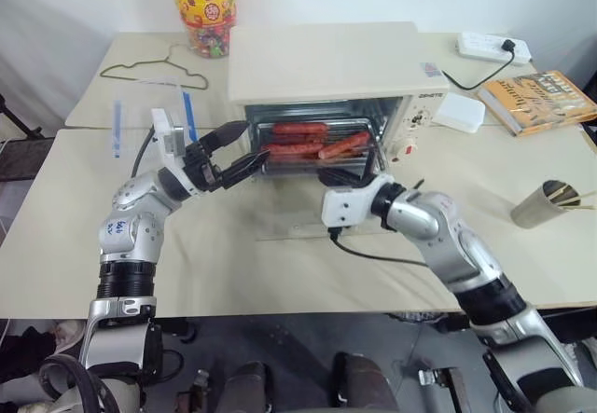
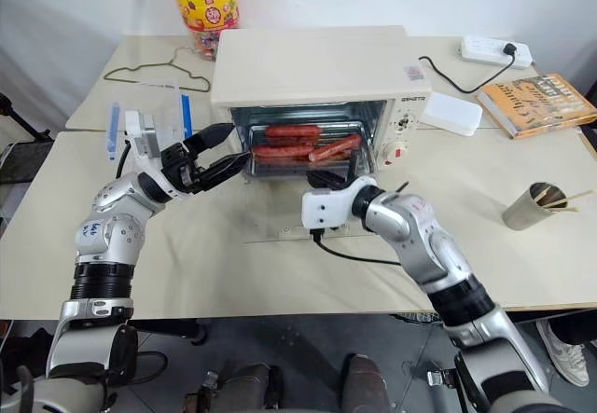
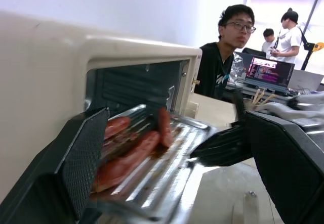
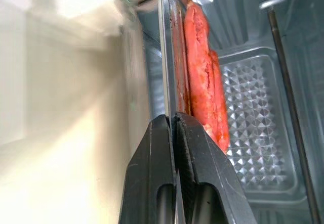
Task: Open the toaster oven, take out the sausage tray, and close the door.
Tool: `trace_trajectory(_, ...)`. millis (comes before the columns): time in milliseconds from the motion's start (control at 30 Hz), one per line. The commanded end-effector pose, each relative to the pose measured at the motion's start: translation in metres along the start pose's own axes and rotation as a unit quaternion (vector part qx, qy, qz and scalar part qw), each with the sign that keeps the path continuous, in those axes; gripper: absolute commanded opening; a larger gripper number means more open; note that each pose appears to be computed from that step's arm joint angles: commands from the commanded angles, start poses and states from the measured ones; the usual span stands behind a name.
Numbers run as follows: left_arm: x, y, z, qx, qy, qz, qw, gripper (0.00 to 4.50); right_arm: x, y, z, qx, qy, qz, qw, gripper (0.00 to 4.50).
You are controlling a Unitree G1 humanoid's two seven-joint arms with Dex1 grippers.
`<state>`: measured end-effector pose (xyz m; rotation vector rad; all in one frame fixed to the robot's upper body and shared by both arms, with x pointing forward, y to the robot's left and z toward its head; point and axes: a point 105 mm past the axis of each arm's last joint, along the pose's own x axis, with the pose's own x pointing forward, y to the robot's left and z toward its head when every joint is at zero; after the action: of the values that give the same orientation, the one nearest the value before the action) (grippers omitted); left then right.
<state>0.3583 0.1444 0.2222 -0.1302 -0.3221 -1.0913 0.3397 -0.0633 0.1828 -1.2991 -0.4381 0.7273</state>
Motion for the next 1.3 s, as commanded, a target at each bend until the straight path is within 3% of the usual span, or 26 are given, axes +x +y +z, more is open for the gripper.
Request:
trace_trajectory(33, 0.006, 0.003, 0.006, 0.004, -0.007, -0.004, 1.0, 4.5, -0.017, -0.025, 0.018, -0.022, -0.02, -0.051, 0.998, 0.01)
trace_trajectory(500, 0.011, -0.001, -0.005, -0.026, 0.007, -0.016, 1.0, 4.5, -0.057, 0.001, 0.009, -0.068, 0.003, -0.009, 0.998, 0.01)
trace_trajectory(633, -0.004, -0.008, -0.005, -0.115, 0.037, 0.001, 0.993, 4.5, -0.062, 0.005, 0.013, -0.065, -0.006, -0.002, 0.998, 0.01)
trace_trajectory(833, -0.023, -0.013, -0.005, -0.281, 0.105, 0.034, 0.953, 4.5, -0.068, 0.009, 0.019, -0.068, -0.02, 0.007, 0.997, 0.01)
trace_trajectory(967, -0.024, -0.033, -0.005, -0.397, 0.158, 0.024, 0.904, 4.5, -0.072, 0.011, 0.03, -0.082, -0.056, 0.012, 0.995, 0.01)
trace_trajectory(1100, -0.022, -0.038, -0.009, -0.445, 0.172, 0.034, 0.878, 4.5, -0.072, 0.01, 0.033, -0.085, -0.072, 0.012, 0.994, 0.01)
trace_trajectory(1267, -0.016, -0.038, -0.016, -0.458, 0.157, 0.055, 0.873, 4.5, -0.07, 0.007, 0.035, -0.085, -0.078, 0.009, 0.993, 0.01)
trace_trajectory(1300, -0.016, -0.038, -0.017, -0.462, 0.154, 0.057, 0.871, 4.31, -0.07, 0.006, 0.035, -0.085, -0.079, 0.01, 0.993, 0.0)
